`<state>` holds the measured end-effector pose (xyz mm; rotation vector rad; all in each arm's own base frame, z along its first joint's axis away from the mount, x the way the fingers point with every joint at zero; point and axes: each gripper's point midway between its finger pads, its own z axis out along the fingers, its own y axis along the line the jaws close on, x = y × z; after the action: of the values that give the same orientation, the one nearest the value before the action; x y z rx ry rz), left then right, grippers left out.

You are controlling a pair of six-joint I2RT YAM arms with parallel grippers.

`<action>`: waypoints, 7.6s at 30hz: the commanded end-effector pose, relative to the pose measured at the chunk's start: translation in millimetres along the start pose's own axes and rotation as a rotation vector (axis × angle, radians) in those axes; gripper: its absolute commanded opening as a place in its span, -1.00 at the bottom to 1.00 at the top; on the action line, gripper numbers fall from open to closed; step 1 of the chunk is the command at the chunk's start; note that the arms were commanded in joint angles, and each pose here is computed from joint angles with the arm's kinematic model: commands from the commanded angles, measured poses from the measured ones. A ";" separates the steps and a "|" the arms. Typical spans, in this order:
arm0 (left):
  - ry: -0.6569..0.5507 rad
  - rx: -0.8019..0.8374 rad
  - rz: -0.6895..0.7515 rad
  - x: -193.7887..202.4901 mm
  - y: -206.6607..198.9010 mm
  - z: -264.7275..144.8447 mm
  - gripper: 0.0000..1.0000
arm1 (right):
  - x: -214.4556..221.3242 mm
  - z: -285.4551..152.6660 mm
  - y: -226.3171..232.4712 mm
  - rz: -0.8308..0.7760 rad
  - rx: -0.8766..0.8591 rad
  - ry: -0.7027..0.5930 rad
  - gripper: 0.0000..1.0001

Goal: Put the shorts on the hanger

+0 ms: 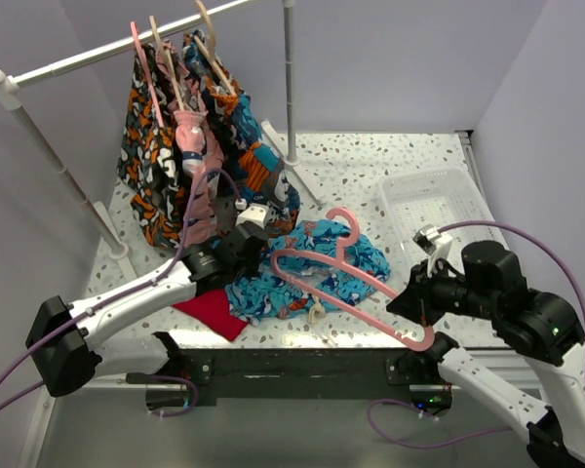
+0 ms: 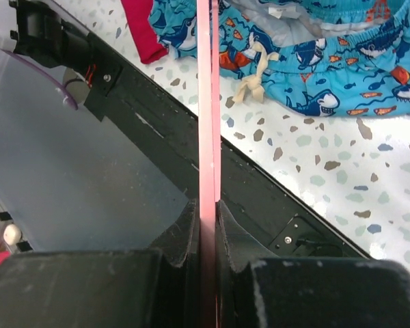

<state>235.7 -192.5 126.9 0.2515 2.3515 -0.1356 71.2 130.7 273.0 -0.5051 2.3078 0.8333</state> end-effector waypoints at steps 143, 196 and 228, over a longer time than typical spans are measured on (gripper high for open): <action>-0.580 0.349 -0.061 -103.3 -72.0 -88.6 -1.00 | 8.0 250.4 -74.8 0.347 0.083 -0.042 -0.23; -0.820 0.072 -0.340 -132.8 -33.9 -80.6 -1.00 | -101.5 46.2 -31.9 0.210 0.274 -0.268 -1.00; -0.665 0.127 -0.207 -186.8 -103.1 -144.7 -1.00 | -168.9 -46.7 31.5 0.097 0.099 -0.473 -0.73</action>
<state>246.0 -294.7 364.6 0.0268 1.6685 -0.4156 174.6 147.1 421.5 -0.0452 1.9680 0.7392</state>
